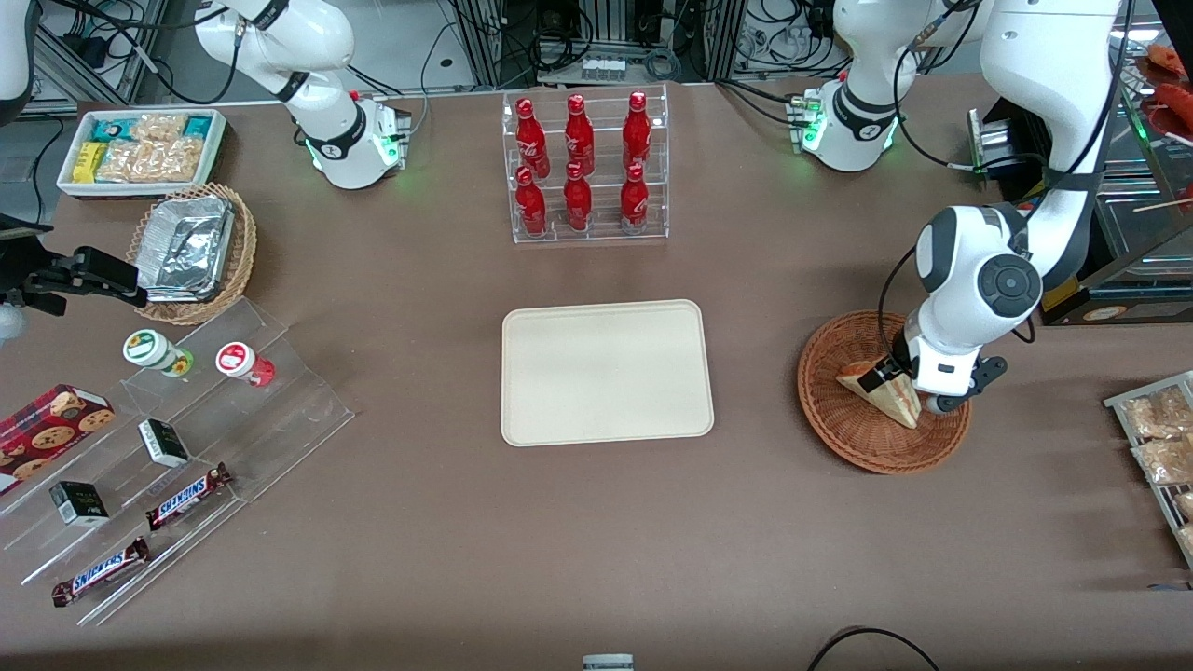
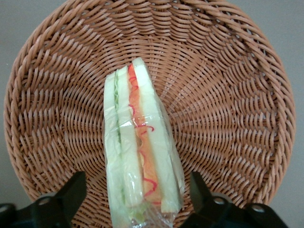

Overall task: Place sandwich from basket to tray
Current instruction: 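Close the left gripper on the wrapped sandwich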

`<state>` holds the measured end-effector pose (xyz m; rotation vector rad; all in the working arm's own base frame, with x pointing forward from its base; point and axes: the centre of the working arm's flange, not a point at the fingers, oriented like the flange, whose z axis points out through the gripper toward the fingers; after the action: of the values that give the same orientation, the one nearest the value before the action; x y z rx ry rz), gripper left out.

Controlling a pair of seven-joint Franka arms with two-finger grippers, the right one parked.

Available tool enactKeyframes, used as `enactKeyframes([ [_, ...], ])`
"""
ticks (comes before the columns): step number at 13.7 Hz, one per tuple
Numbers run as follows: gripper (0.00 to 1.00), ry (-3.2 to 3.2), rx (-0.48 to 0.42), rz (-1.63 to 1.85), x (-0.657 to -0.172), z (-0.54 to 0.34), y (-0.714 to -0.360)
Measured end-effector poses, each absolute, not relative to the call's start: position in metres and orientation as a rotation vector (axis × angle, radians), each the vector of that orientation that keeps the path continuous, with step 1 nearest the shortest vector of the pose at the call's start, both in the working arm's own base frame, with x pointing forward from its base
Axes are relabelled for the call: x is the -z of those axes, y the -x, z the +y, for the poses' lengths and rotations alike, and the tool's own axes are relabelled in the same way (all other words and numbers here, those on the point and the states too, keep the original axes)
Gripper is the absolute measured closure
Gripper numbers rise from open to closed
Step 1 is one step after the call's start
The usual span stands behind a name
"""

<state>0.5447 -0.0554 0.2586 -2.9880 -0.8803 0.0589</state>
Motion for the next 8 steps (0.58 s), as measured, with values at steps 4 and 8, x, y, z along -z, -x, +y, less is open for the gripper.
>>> enactKeyframes([
  [4,0.53,2.991,-0.046,-0.882,-0.261,-0.055,-0.547],
  [8,0.71,2.987,-0.039,-0.868,-0.282,-0.057,-0.56],
])
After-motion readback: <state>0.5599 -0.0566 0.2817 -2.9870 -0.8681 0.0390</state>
